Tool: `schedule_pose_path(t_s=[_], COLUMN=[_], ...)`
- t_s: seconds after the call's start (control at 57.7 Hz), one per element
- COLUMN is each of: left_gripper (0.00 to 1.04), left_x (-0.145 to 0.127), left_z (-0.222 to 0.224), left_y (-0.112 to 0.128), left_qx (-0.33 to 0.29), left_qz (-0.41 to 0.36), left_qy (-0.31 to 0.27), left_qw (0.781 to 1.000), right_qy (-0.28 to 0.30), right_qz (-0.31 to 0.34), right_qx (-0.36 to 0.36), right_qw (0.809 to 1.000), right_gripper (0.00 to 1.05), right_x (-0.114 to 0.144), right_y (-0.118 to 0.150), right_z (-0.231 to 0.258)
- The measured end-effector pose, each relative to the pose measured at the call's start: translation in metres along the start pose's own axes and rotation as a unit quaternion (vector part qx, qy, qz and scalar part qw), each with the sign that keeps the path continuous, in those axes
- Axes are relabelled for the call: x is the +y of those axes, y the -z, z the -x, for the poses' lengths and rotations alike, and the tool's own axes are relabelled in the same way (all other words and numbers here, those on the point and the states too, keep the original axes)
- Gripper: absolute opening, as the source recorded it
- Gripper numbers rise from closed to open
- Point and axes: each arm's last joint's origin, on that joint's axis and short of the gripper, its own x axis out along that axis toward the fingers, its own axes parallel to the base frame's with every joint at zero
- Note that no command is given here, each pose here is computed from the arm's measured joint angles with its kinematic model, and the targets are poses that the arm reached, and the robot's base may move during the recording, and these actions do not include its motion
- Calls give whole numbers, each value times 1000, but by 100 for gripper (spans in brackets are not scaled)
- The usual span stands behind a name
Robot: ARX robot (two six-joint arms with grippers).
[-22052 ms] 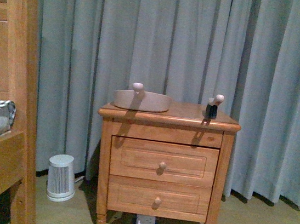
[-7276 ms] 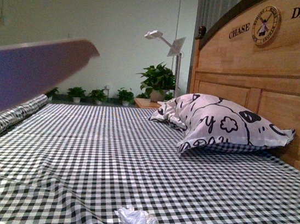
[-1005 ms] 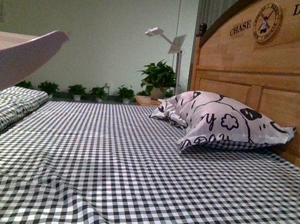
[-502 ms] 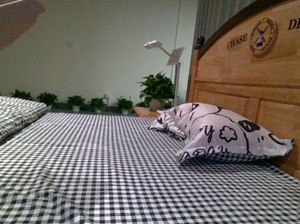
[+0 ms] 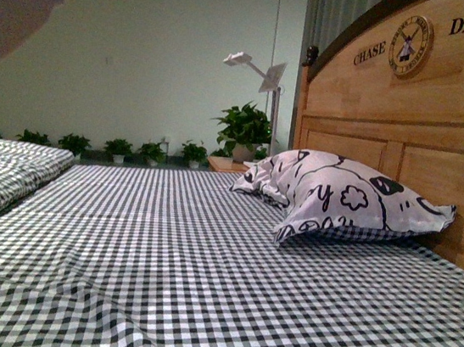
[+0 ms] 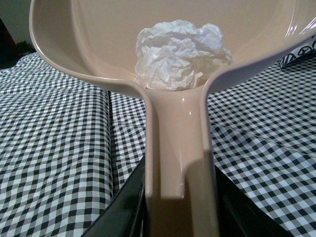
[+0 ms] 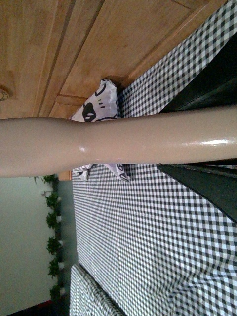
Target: Clean up trash
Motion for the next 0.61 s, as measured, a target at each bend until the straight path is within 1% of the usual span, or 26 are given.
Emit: schedule_pose_path(t_s=[0.606], left_gripper=[28], left_x=[0], left_z=[0], left_y=[0], left_qx=[0], left_qz=[1], left_qy=[0], left_qw=[1000], right_qy=[0], right_qz=[-1], right_qx=[0], right_qw=[1000], right_gripper=[22], right_x=[0], right_y=[0], right_z=[0])
